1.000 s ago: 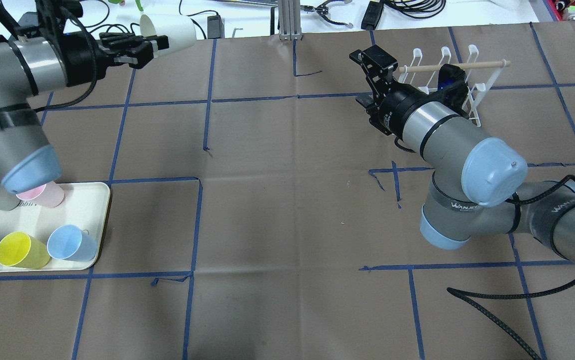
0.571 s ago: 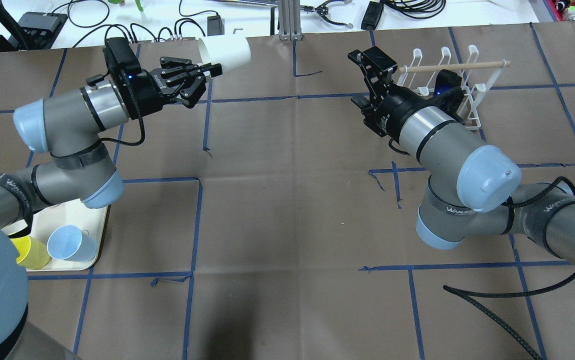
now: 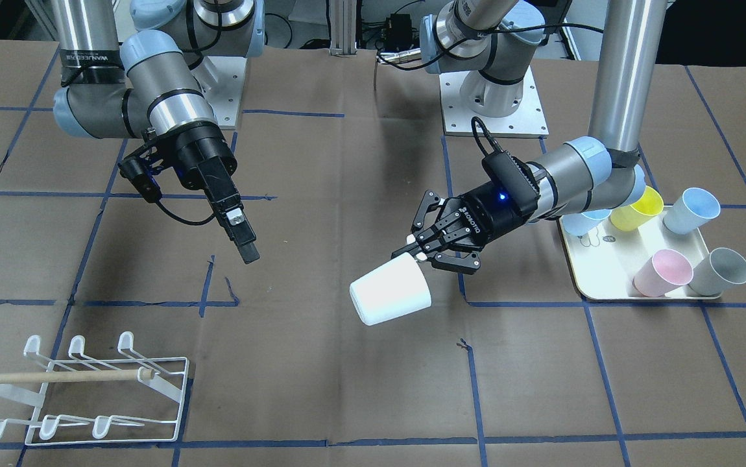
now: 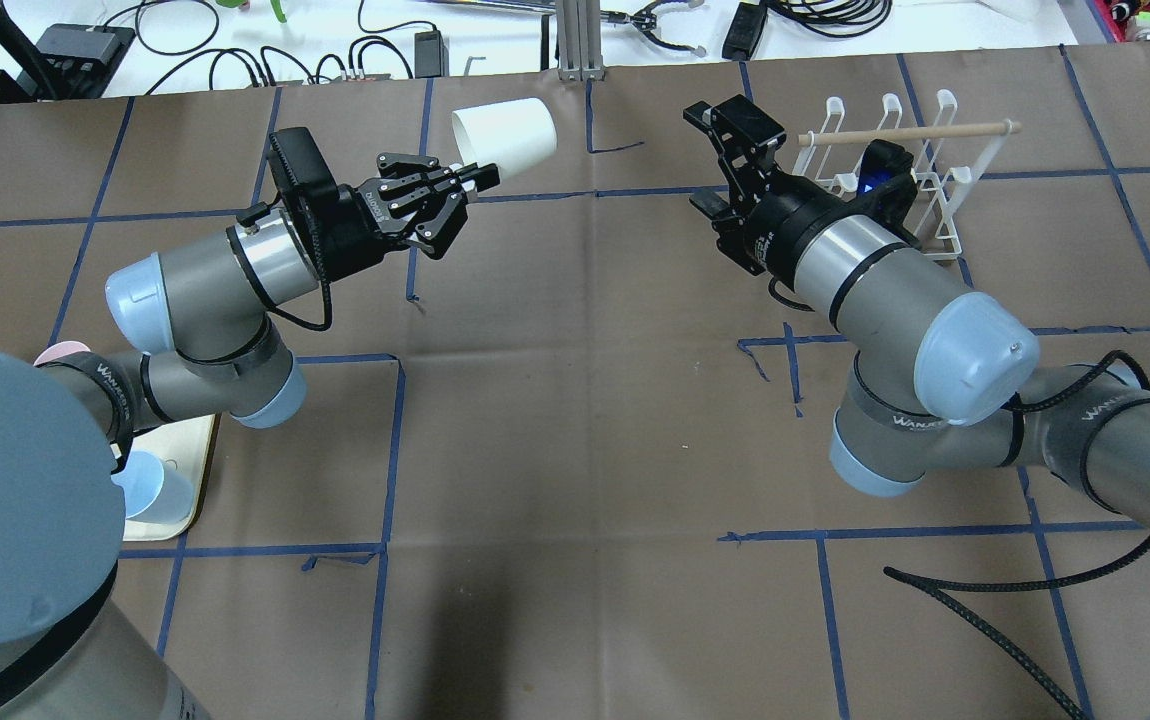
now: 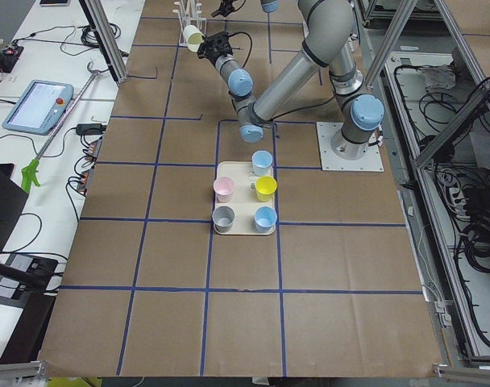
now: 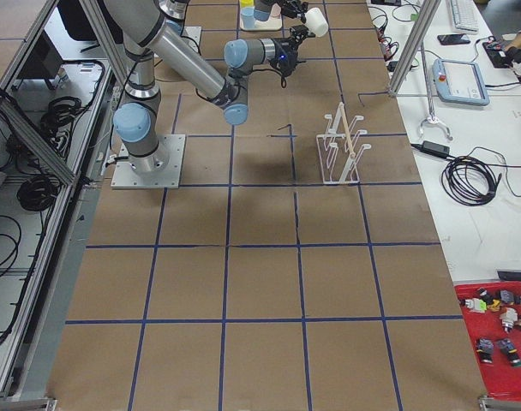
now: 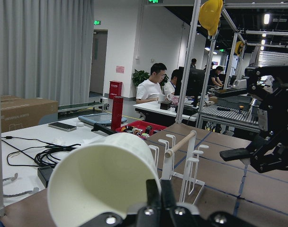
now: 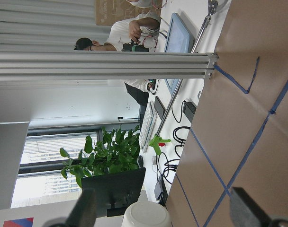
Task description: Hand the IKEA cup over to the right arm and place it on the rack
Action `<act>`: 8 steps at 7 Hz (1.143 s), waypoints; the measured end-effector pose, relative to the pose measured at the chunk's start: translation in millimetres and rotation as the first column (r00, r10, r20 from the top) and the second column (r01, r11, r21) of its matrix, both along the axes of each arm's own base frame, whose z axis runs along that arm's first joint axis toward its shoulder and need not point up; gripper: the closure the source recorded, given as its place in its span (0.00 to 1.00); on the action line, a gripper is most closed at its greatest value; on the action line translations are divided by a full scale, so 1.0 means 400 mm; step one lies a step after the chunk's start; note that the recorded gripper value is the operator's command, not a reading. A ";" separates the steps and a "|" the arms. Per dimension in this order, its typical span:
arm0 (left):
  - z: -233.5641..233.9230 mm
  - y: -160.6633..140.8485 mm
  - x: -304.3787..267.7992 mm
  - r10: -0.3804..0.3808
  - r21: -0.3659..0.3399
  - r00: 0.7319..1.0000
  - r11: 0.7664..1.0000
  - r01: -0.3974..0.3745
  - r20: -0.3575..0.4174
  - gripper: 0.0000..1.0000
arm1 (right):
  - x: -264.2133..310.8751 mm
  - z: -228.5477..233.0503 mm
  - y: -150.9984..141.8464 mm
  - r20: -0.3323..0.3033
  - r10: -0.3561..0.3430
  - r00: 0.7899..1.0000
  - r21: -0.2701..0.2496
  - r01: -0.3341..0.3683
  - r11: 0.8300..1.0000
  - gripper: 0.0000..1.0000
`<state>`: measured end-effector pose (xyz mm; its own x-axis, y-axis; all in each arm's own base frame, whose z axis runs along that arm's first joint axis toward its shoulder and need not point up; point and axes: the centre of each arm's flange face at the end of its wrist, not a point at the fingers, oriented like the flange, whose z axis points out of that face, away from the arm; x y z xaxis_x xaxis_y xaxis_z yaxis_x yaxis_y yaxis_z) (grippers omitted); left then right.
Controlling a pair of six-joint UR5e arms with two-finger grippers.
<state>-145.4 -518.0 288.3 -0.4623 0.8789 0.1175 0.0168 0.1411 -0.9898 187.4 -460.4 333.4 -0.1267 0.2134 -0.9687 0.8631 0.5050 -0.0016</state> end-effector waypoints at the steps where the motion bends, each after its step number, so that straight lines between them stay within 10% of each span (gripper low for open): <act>1: -0.001 0.006 -0.027 -0.005 0.001 1.000 1.000 0.005 0.002 0.94 | 0.001 -0.016 -0.002 -0.002 -0.002 1.000 -0.003 0.002 1.000 0.00; 8: -0.006 0.014 -0.123 0.039 0.008 0.999 0.999 -0.039 0.030 0.92 | 0.184 -0.053 -0.018 0.003 0.111 0.994 0.056 -0.111 0.992 0.01</act>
